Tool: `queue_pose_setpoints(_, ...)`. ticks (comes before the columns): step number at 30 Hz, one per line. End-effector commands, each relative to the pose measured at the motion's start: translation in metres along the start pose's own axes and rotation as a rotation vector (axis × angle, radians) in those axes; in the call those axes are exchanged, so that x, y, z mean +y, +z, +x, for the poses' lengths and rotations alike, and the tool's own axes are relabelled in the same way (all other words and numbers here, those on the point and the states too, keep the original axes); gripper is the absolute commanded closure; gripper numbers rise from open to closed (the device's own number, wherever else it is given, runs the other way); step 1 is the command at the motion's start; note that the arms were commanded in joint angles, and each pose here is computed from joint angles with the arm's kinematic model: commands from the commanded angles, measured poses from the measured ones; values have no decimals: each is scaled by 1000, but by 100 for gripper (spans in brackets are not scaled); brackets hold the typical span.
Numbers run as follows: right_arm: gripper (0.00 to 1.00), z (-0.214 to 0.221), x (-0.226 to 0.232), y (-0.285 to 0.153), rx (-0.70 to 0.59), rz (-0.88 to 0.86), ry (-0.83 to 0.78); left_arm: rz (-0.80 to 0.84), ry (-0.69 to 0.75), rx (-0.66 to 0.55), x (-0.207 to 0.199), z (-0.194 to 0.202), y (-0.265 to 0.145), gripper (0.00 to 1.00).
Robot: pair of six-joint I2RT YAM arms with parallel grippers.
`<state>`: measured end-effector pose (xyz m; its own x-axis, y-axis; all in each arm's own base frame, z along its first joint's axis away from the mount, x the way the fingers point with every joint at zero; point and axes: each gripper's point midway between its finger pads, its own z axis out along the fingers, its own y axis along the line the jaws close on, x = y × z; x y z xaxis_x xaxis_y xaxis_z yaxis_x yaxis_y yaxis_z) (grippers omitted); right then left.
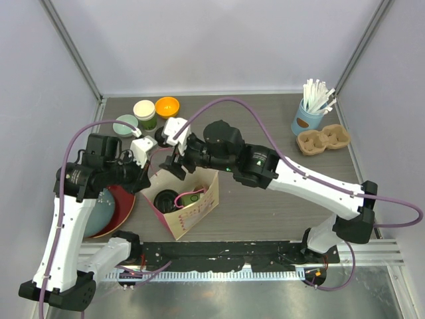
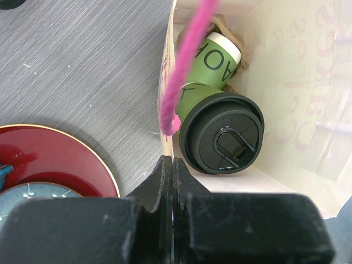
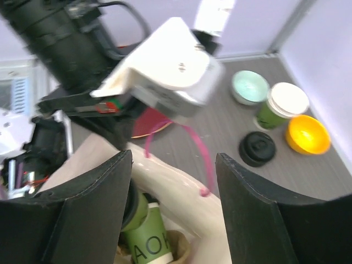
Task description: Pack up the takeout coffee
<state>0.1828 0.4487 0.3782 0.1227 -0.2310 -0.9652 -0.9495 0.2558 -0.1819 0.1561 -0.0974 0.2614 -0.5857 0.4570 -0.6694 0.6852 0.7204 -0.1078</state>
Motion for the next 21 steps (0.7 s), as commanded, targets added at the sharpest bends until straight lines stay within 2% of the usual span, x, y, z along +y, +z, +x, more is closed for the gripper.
queue_pose_setpoints(1, 32, -29, -62, -41, -82, 319, 69, 16, 22, -25, -4, -5, -4, 100)
queue_pose_setpoints(7, 28, -12, -112, -79, -82, 535, 192, 16, 19, -30, -4, -6, -3, 100)
queue_pose_setpoints(9, 27, -1, -141, -99, -82, 608, 258, 16, 18, -33, -4, -6, -2, 100)
queue_pose_setpoints(15, 27, 74, -222, -143, 12, 817, 444, 24, 23, -47, -5, -10, -3, 100)
queue_pose_setpoints(21, 28, 136, -256, -161, 108, 908, 532, 37, 25, -55, -6, -14, -1, 100)
